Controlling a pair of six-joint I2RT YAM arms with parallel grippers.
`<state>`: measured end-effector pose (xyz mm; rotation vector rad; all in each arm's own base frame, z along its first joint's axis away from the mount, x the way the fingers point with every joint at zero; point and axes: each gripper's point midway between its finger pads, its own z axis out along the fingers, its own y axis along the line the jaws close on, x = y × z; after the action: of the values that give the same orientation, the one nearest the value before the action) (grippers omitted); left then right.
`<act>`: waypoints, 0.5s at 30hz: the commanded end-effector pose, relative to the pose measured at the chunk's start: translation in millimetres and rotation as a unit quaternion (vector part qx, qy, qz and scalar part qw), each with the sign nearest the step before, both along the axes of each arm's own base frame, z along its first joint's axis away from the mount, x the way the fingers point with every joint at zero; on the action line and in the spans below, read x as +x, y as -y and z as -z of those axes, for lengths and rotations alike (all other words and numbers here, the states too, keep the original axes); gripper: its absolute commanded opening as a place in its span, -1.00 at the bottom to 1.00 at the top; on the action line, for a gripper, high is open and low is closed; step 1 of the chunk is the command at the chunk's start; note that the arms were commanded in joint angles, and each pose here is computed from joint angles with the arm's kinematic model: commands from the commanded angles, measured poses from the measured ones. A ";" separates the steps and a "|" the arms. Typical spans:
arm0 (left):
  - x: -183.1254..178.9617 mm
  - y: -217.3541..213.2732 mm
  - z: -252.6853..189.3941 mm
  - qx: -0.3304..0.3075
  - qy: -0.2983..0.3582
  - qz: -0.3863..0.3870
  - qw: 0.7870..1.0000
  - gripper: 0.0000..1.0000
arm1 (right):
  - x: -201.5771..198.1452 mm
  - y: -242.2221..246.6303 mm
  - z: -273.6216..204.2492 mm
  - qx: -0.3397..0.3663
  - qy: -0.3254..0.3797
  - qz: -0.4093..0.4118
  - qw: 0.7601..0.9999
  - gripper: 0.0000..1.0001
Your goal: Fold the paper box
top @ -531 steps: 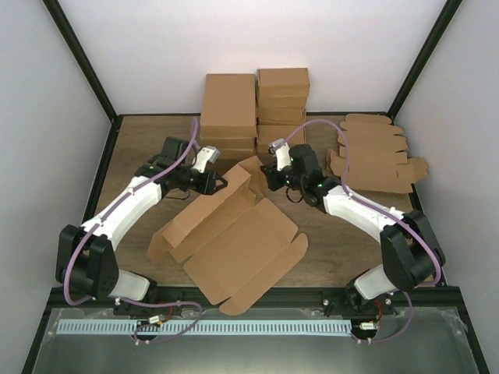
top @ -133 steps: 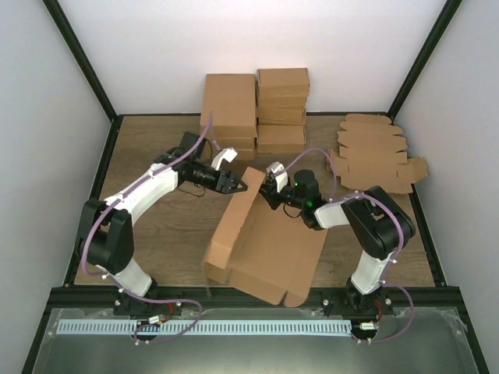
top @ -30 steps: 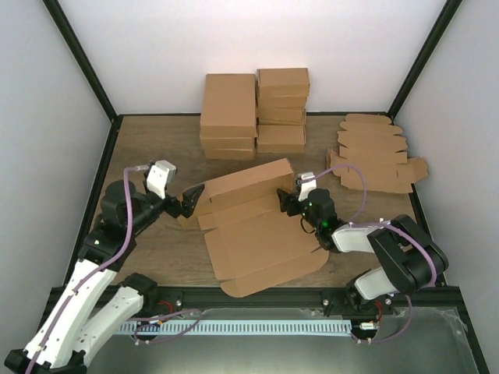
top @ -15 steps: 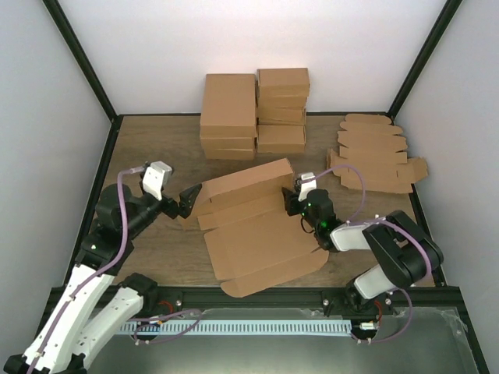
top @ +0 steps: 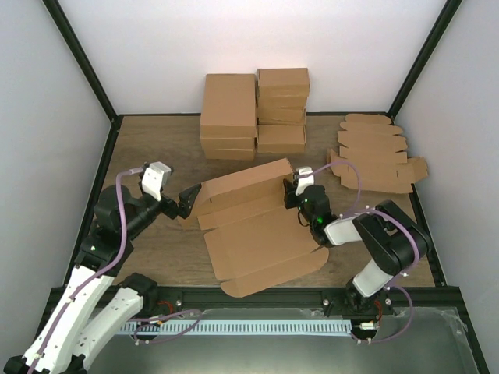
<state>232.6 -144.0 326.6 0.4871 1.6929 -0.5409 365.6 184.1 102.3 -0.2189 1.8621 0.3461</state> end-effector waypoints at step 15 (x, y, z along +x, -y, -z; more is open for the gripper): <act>-9.3 -5.5 -46.9 -0.043 0.023 -0.009 0.999 1.00 | 9.6 -6.5 -35.9 0.043 0.029 0.008 0.999 -0.99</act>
<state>231.8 -142.8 330.2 0.4711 1.6977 -0.5480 368.0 189.2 110.9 -0.2258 1.8390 0.3705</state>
